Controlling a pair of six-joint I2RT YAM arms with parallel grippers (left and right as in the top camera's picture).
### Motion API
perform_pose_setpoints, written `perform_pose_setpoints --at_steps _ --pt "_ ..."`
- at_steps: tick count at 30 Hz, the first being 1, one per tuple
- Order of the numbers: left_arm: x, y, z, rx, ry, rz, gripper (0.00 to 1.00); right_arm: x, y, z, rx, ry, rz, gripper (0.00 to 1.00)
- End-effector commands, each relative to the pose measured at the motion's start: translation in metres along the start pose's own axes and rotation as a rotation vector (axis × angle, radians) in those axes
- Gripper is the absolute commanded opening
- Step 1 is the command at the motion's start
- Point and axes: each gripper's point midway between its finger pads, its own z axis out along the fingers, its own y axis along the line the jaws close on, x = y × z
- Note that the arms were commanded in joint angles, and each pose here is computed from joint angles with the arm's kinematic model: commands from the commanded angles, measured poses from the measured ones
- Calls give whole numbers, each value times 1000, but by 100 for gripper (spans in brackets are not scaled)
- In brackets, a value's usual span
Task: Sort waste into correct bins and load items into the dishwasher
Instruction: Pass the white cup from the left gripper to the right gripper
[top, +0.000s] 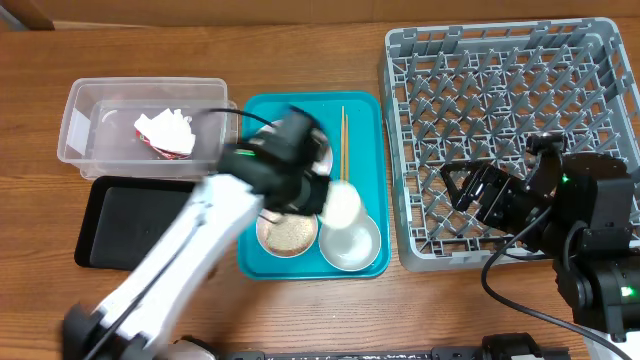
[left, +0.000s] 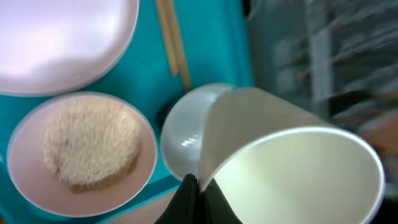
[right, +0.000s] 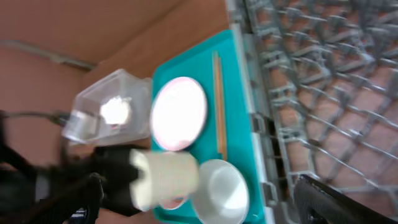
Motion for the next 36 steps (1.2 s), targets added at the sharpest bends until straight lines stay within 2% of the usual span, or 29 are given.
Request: perform_pose_setpoints --at_steps 1,2,4,10,17,22,29,36 --pt "-11 -43 -78 492 -111 142 4 7 48 -8 -263 57 -187 100" --pt "-13 -50 -107 686 -150 164 4 17 73 -14 -419 97 -299 100" --pt "-15 -48 -129 821 -186 154 4 27 96 -19 -571 143 -397 100" --pt "-7 -53 -148 964 -184 138 4 39 133 -10 -757 203 -511 100" --pt "-4 -59 -151 1000 -168 137 4 53 161 5 -855 236 -599 100" --pt "-1 -59 -151 1002 -155 118 4 52 161 13 -859 249 -591 100" --pt "-1 -59 -151 1001 -153 117 4 55 165 8 -898 258 -602 82" --pt "-1 -58 -150 992 -153 117 4 63 174 -10 -1016 297 -629 77"
